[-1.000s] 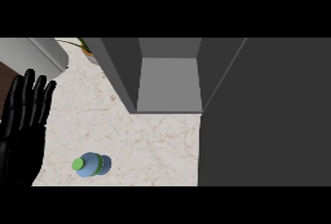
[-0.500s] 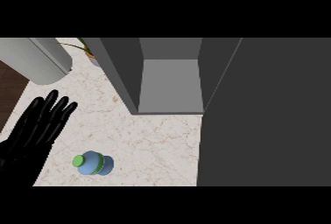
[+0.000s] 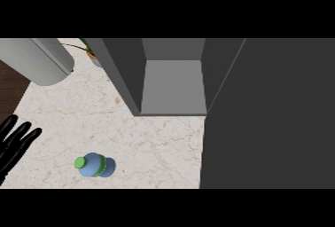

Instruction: Pick up the bottled water, place it into the cabinet and close the cabinet

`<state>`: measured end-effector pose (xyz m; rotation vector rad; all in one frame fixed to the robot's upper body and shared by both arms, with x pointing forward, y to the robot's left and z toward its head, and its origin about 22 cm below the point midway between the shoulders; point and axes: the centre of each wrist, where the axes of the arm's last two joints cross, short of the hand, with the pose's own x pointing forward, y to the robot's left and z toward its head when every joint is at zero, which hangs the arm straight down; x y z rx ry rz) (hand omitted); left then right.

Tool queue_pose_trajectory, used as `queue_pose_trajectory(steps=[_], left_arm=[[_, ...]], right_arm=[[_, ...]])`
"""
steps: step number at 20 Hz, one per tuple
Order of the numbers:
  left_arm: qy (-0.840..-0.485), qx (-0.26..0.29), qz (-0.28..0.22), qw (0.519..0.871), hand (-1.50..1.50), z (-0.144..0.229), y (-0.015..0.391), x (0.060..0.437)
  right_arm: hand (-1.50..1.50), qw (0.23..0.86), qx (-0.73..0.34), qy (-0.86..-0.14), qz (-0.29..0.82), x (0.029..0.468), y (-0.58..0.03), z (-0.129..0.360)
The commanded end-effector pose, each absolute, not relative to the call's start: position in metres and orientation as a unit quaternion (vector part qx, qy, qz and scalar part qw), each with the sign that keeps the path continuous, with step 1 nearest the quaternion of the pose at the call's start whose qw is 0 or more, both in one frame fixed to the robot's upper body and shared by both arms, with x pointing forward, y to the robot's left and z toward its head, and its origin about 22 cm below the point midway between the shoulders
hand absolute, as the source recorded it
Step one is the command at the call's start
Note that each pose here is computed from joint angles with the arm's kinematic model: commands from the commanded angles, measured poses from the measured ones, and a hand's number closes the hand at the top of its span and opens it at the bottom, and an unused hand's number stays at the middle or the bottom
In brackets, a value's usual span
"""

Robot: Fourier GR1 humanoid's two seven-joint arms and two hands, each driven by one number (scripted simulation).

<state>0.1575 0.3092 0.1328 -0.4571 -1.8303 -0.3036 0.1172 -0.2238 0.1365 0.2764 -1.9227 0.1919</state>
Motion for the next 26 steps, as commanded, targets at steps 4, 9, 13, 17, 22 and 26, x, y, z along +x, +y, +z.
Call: queue_pose_trajectory(steps=[4, 9, 13, 17, 22, 26], left_arm=[[-0.76, -0.144, -0.144, 0.618, -1.5, 0.119, 0.325, 0.153], [-0.746, -0.144, -0.132, 0.637, -1.5, 0.098, 0.339, 0.159], [-0.727, -0.137, -0.136, 0.659, -1.5, 0.077, 0.338, 0.172], [-0.699, -0.15, -0.147, 0.684, -1.5, 0.051, 0.334, 0.2], [-0.662, -0.18, -0.12, 0.717, -1.5, -0.004, 0.32, 0.204], [-0.662, -0.173, -0.118, 0.72, -1.5, -0.039, 0.337, 0.208]], right_arm=[[-1.5, 0.552, 0.125, -0.82, 0.086, 0.069, -0.219, 0.16], [-1.5, 0.554, 0.113, -0.821, 0.076, 0.057, -0.213, 0.17], [-1.5, 0.549, 0.131, -0.822, 0.081, 0.058, -0.212, 0.163], [-1.5, 0.552, 0.127, -0.819, 0.093, 0.055, -0.216, 0.156], [-1.5, 0.556, 0.121, -0.817, 0.09, 0.053, -0.216, 0.14], [-1.5, 0.551, 0.125, -0.821, 0.082, 0.045, -0.213, 0.147]])
